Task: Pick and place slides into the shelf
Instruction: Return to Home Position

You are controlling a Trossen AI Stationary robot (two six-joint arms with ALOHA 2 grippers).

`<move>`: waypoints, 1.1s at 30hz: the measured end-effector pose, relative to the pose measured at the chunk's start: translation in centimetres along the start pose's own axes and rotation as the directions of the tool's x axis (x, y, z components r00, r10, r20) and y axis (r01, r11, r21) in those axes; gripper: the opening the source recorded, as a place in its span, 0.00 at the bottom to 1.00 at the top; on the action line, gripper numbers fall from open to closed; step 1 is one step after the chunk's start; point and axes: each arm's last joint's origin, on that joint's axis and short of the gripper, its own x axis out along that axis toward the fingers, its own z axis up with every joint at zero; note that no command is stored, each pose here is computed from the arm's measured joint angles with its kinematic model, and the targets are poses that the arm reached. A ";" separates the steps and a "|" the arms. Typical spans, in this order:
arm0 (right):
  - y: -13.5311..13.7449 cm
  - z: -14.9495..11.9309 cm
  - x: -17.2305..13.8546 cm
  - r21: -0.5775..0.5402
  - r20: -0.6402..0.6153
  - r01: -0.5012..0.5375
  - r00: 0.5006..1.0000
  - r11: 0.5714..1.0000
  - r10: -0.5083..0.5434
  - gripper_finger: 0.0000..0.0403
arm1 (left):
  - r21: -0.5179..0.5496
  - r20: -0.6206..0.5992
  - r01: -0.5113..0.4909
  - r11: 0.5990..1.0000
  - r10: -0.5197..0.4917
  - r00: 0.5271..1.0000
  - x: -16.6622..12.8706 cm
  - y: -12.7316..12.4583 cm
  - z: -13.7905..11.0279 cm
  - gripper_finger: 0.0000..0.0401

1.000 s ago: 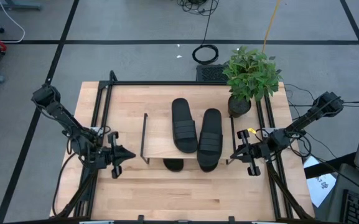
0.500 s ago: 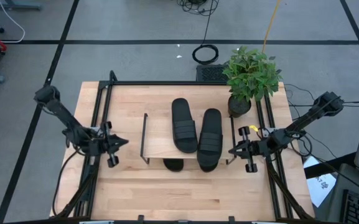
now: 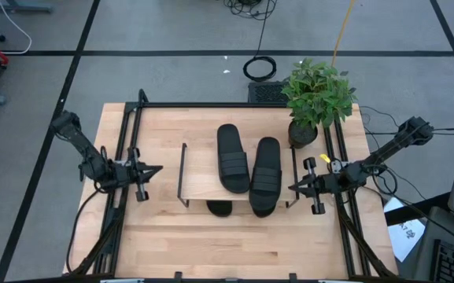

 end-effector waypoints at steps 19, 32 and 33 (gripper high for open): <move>1.1 0.8 -2.3 0.116 0.092 0.096 0.990 0.989 -0.107 0.00 | -0.083 -0.132 0.073 0.994 -0.083 0.988 -1.5 -1.6 -1.3 0.00; 1.5 0.8 -2.3 0.048 0.112 0.014 0.994 0.999 -0.019 0.00 | -0.096 -0.162 0.001 0.995 -0.017 0.987 -1.7 -1.4 -1.3 0.03; 1.5 0.8 -2.3 0.039 0.117 0.001 0.993 0.999 -0.006 0.00 | -0.096 -0.162 0.001 0.995 -0.017 0.987 -1.7 -1.4 -1.3 0.03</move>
